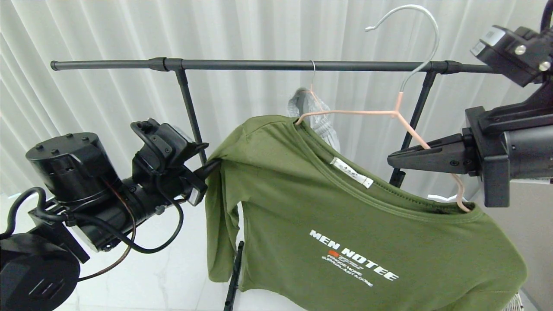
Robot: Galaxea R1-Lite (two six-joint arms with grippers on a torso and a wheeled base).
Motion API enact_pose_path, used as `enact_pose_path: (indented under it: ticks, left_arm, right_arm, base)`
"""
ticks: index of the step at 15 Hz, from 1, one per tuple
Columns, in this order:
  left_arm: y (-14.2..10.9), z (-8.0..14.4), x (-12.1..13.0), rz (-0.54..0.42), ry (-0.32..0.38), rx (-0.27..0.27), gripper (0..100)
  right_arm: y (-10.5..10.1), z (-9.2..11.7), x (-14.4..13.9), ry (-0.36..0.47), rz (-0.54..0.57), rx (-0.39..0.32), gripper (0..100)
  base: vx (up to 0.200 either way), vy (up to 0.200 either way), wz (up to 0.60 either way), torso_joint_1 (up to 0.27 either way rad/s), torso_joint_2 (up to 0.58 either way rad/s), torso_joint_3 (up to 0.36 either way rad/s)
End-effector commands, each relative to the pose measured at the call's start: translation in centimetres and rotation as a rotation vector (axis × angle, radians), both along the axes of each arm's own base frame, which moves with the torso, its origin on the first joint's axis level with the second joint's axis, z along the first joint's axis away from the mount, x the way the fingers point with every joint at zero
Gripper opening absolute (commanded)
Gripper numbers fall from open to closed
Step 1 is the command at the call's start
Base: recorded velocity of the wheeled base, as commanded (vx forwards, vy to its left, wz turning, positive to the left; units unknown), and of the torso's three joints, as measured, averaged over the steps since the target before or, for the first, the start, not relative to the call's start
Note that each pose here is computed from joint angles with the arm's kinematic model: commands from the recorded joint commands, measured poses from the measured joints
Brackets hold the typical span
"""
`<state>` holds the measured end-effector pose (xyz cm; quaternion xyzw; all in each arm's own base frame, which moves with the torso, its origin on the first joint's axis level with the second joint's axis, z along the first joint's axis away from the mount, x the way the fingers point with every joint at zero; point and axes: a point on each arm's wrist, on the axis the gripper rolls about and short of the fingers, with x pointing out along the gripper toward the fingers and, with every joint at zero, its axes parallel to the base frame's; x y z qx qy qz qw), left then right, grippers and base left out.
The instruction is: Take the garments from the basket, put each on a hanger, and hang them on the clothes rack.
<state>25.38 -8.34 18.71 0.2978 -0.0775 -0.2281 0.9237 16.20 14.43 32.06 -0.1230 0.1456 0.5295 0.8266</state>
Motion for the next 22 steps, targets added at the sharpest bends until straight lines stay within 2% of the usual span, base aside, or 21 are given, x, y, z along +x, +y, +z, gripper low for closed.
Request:
enact_pose_path:
  ticks: [1,7,12,14,18,22]
  left_arm:
    - [0.0,0.0,0.0,0.000,-0.002,0.003,100]
    - [0.6,-1.9,-1.6,0.000,-0.007,0.000,100]
    - [-1.0,-2.3,-2.6,-0.110,-0.009,0.007,100]
    - [-0.3,-2.9,-2.4,-0.060,0.013,0.016,100]
    - [2.7,-4.3,-2.2,0.146,0.072,0.036,100]
    - [3.7,-5.2,-2.3,0.190,0.113,0.045,100]
  right_arm:
    - [0.0,0.3,0.1,-0.014,-0.014,0.009,0]
    - [-1.7,0.9,1.0,-0.041,-0.109,0.029,0]
    - [-2.4,1.2,1.4,-0.052,-0.149,0.045,0]
    - [-3.1,1.3,0.9,-0.060,-0.193,0.042,0]
    - [-5.6,1.0,-1.5,-0.040,-0.286,0.046,0]
    - [-8.7,0.9,-3.5,-0.014,-0.428,0.018,0]
  base:
    - [0.000,0.000,0.00,0.000,0.00,0.000]
    - [0.000,0.000,0.00,0.000,0.00,0.000]
    - [0.000,0.000,0.00,0.000,0.00,0.000]
    - [0.000,0.000,0.00,0.000,0.00,0.000]
    - [0.000,0.000,0.00,0.000,0.00,0.000]
    - [0.000,0.000,0.00,0.000,0.00,0.000]
